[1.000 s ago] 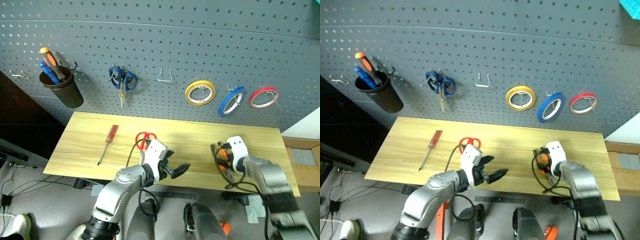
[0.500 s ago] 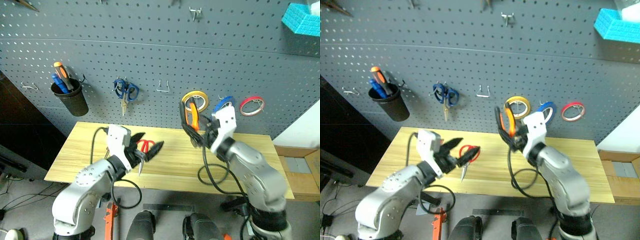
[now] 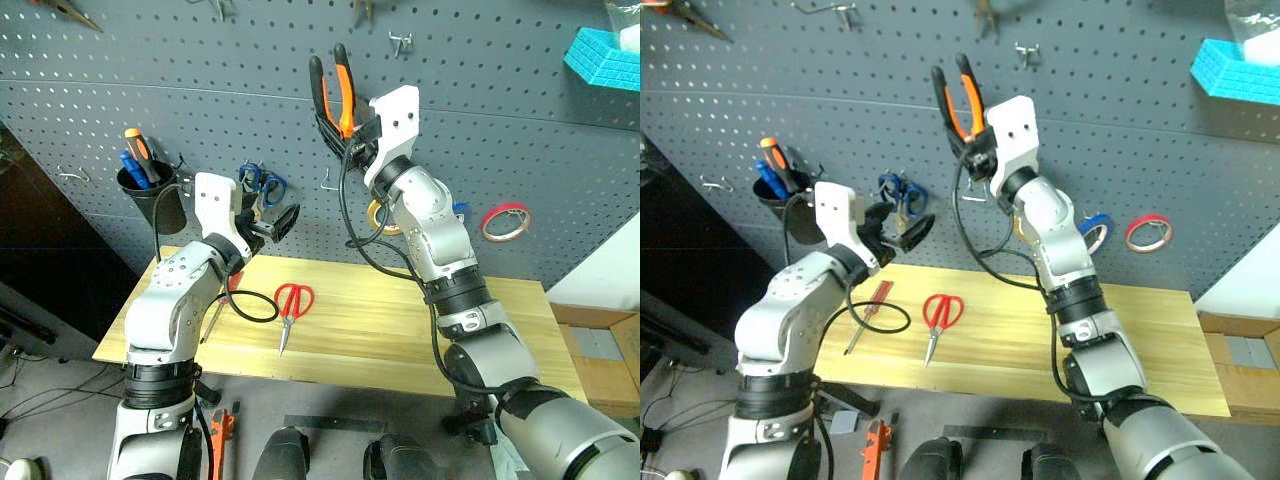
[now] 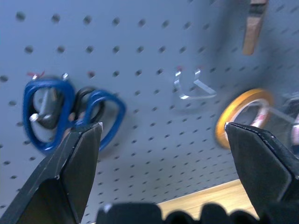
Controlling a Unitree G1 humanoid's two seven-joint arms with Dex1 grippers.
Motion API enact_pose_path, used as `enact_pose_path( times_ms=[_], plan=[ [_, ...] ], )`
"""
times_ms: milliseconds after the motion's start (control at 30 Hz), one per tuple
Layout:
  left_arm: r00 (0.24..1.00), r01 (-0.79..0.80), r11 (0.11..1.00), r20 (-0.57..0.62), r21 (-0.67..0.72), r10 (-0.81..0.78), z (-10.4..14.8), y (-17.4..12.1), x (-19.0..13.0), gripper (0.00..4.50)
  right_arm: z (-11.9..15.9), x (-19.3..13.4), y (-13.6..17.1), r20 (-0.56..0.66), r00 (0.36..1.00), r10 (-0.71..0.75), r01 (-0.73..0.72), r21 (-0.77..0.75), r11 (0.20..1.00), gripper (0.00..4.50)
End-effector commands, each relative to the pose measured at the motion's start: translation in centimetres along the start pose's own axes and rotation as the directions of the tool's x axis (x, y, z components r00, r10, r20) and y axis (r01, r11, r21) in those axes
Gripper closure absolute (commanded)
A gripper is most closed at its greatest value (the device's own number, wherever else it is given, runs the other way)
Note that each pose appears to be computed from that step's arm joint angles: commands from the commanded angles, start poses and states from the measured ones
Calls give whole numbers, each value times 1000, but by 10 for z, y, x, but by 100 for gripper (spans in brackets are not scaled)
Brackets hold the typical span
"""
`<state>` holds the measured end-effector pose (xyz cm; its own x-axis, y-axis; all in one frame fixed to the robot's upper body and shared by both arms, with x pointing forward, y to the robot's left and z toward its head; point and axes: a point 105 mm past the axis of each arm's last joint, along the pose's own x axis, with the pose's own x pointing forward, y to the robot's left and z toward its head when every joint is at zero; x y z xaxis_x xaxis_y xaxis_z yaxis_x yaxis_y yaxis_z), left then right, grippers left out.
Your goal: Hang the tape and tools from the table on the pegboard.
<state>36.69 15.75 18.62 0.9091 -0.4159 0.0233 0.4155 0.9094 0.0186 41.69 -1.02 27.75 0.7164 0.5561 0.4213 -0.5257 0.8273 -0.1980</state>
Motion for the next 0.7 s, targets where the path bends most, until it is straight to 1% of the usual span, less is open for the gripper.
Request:
enact_pose_path(
  times_ms=[33, 133, 233, 367, 533, 700],
  plan=[
    [999, 34, 998, 28, 55, -35, 9, -6, 5, 0, 20, 10, -3, 99, 995, -23, 23, 0, 1000, 191],
    [998, 53, 997, 13, 53, -54, 4, -9, 10, 0, 13, 12, 0, 101, 994, -32, 31, 15, 999, 191],
    [996, 87, 995, 7, 51, -88, 1, -18, 20, 0, 7, 15, 1, 96, 994, -43, 40, 35, 999, 191],
    [992, 121, 992, 18, 38, -122, 5, -29, 29, 0, 12, 20, -2, 110, 992, -58, 54, 34, 998, 191],
    [990, 141, 989, 5, 38, -141, 1, -32, 32, 0, 15, 24, -2, 117, 991, -59, 55, 36, 998, 191],
    [988, 157, 987, 1, 41, -157, 4, -35, 31, 0, 7, 21, -8, 105, 991, -77, 74, 30, 997, 191]
  ],
)
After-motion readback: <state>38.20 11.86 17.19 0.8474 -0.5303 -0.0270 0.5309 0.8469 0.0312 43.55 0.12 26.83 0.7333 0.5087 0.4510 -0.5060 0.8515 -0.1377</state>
